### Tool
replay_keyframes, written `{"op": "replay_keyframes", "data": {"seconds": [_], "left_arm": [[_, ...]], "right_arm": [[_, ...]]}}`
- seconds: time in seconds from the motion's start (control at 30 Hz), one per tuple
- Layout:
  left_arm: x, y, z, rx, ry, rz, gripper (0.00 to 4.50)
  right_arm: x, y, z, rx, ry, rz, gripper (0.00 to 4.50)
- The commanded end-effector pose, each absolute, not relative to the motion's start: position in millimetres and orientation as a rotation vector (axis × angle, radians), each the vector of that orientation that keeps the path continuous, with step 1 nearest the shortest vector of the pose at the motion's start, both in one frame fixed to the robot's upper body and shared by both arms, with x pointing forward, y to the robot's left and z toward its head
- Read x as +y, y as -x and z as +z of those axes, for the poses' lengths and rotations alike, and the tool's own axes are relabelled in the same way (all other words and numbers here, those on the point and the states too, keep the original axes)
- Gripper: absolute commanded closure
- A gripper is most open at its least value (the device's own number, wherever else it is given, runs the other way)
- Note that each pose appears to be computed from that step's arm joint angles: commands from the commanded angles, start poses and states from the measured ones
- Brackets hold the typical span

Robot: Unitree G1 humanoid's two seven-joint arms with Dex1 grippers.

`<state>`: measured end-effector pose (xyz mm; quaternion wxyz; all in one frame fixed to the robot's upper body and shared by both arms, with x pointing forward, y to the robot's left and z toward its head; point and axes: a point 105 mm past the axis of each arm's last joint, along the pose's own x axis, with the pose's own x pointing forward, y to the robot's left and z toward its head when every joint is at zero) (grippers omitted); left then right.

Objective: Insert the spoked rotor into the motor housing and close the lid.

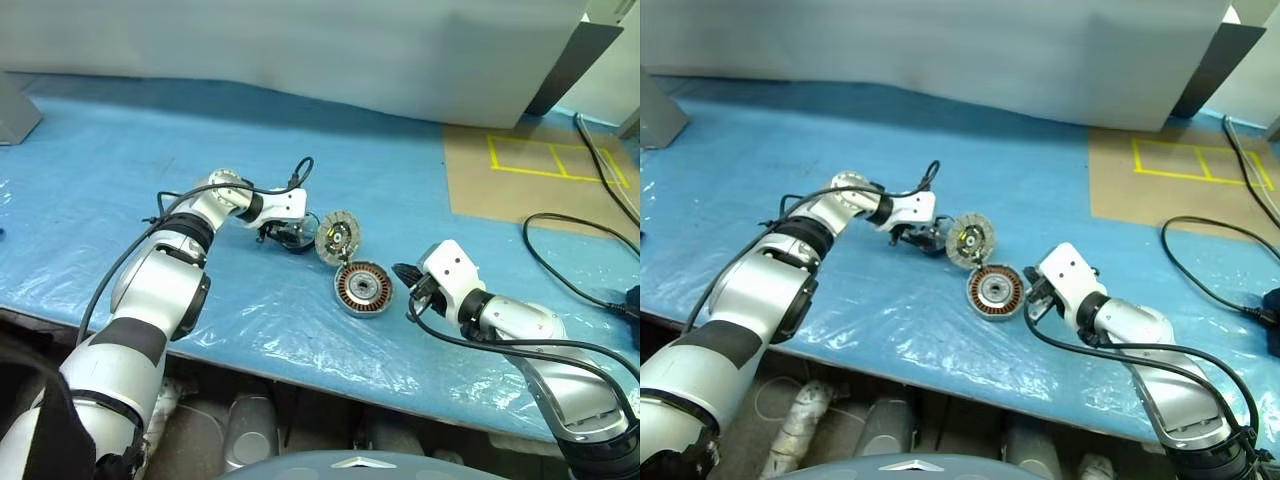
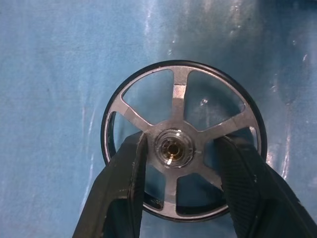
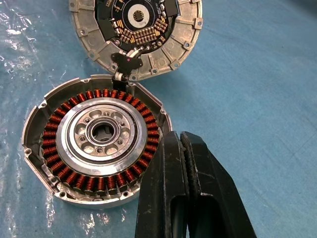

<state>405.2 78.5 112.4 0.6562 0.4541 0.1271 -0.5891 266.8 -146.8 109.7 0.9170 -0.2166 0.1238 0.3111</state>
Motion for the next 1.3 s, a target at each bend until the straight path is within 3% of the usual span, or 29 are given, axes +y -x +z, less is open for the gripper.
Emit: {"op": "replay_keyframes", "data": {"seconds": [0.03, 0.3, 0.37, 0.53, 1.03, 1.3], "left_arm": [[86, -401, 99, 0.351, -1.048, -1.346, 2.33], [88, -394, 94, 0.376, -1.025, -1.403, 2.33], [86, -394, 96, 0.358, -0.995, -1.402, 2.7], [80, -398, 120, 0.266, -0.869, -1.389, 2.8], [128, -399, 170, 0.13, -0.715, -1.319, 2.8], [124, -381, 216, -0.049, -0.508, -1.375, 2.8]], "right_arm": [[-142, -264, 119, 0.211, 0.47, 0.648, 4.5], [-142, -265, 120, 0.21, 0.472, 0.646, 4.5], [-142, -265, 120, 0.207, 0.469, 0.646, 4.5], [-143, -267, 123, 0.195, 0.457, 0.64, 4.5], [-137, -287, 132, 0.156, 0.468, 0.702, 4.5], [-146, -293, 167, 0.056, 0.351, 0.717, 4.5]]}}
